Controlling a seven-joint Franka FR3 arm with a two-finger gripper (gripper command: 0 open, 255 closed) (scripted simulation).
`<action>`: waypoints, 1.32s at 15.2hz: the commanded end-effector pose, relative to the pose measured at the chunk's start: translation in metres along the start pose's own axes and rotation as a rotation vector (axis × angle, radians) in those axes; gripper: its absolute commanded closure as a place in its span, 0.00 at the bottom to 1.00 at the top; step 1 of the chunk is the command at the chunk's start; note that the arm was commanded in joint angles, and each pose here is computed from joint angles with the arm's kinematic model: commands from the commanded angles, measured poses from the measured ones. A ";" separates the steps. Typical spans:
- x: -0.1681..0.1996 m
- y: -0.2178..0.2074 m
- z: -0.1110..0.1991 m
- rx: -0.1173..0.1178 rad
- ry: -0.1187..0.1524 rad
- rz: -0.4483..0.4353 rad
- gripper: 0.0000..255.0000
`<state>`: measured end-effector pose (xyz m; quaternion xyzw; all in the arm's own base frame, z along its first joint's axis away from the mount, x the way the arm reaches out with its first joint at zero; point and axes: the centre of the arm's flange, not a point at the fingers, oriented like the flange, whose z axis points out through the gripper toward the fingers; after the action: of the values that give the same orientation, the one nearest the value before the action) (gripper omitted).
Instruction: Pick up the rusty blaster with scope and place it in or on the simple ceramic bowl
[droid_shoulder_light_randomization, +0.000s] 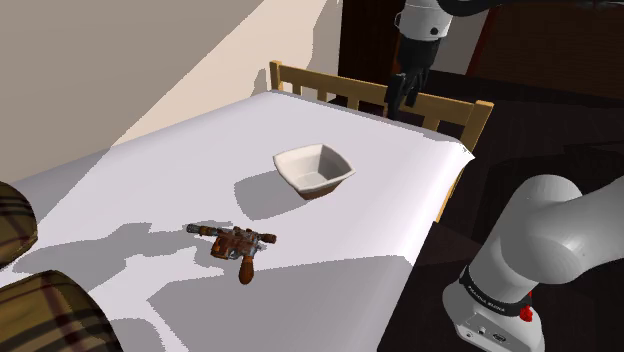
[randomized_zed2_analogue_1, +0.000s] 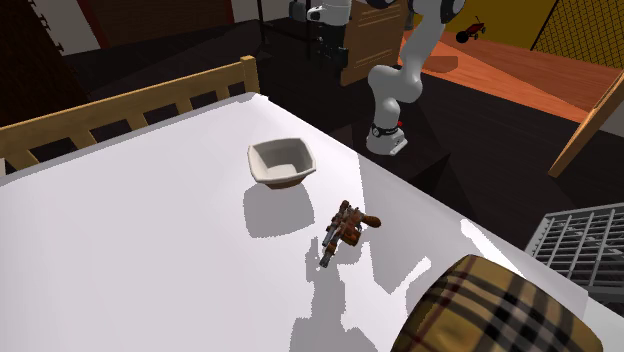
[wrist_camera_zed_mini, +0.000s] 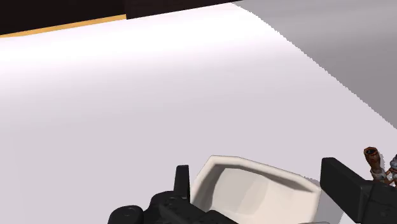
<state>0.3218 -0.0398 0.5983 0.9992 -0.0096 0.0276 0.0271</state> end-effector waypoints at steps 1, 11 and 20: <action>0.000 0.000 0.000 0.000 0.000 0.000 0.00; 0.076 -0.105 0.051 -0.059 -0.010 -0.089 0.00; 0.136 -0.202 0.104 -0.113 -0.018 -0.168 0.00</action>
<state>0.4607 0.1428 0.4947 0.9941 0.0682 0.0157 0.0829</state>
